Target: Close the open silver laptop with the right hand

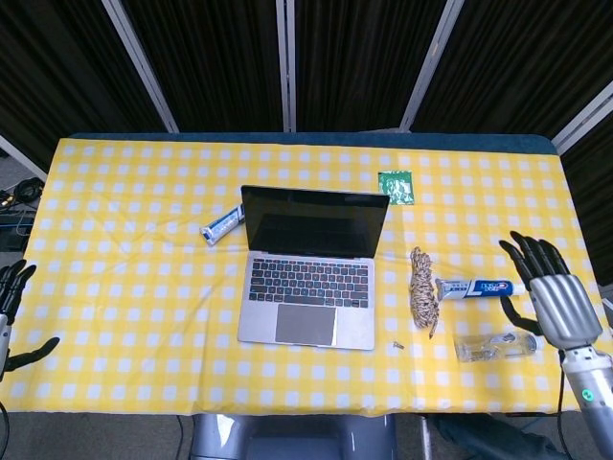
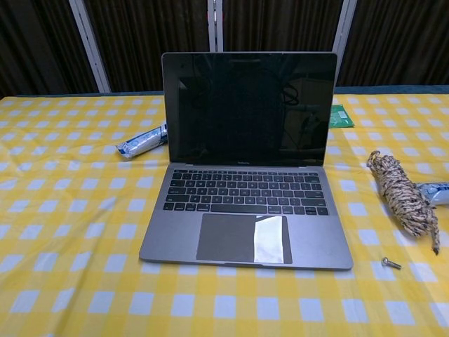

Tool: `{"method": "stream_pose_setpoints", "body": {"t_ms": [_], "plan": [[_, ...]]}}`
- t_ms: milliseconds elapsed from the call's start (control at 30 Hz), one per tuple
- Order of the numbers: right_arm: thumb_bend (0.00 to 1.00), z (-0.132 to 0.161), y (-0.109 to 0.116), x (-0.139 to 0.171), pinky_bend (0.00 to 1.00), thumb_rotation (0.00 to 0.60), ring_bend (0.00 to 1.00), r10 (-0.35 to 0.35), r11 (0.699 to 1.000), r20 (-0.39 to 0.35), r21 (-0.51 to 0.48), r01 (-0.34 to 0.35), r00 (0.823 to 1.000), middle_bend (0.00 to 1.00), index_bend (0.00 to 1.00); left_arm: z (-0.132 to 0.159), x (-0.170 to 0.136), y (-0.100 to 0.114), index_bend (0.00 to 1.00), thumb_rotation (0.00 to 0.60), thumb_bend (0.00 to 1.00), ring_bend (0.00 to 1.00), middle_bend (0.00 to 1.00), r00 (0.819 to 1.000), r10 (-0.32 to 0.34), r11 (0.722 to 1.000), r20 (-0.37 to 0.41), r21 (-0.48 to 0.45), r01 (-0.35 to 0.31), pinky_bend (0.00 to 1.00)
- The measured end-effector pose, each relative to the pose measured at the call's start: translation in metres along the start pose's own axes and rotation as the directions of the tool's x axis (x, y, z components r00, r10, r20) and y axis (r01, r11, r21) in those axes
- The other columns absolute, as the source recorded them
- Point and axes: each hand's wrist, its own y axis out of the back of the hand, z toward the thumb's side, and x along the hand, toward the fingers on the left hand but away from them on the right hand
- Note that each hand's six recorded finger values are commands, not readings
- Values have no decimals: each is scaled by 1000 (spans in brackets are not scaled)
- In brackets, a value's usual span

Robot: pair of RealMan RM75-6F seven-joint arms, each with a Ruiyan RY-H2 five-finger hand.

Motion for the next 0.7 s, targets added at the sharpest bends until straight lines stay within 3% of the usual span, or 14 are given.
{"method": "stream_pose_setpoints", "body": {"t_ms": [100, 400, 700], "plan": [[1000, 10, 6, -32, 0, 600, 0, 32, 999, -49, 4, -32, 998, 0, 0, -2, 3, -4, 0, 600, 0, 0, 0, 1000, -14, 1000, -10, 6, 14, 0], [1000, 50, 13, -119, 29, 600, 0, 155, 981, -118, -102, -168, 981, 47, 31, -10, 17, -17, 0, 600, 0, 0, 0, 997, -52, 998, -51, 20, 53, 0], [1000, 106, 5, -186, 99, 600, 20, 248, 934, -161, -222, -280, 955, 97, 53, -19, 25, -19, 0, 600, 0, 0, 0, 994, -61, 998, -86, 17, 63, 0]]}}
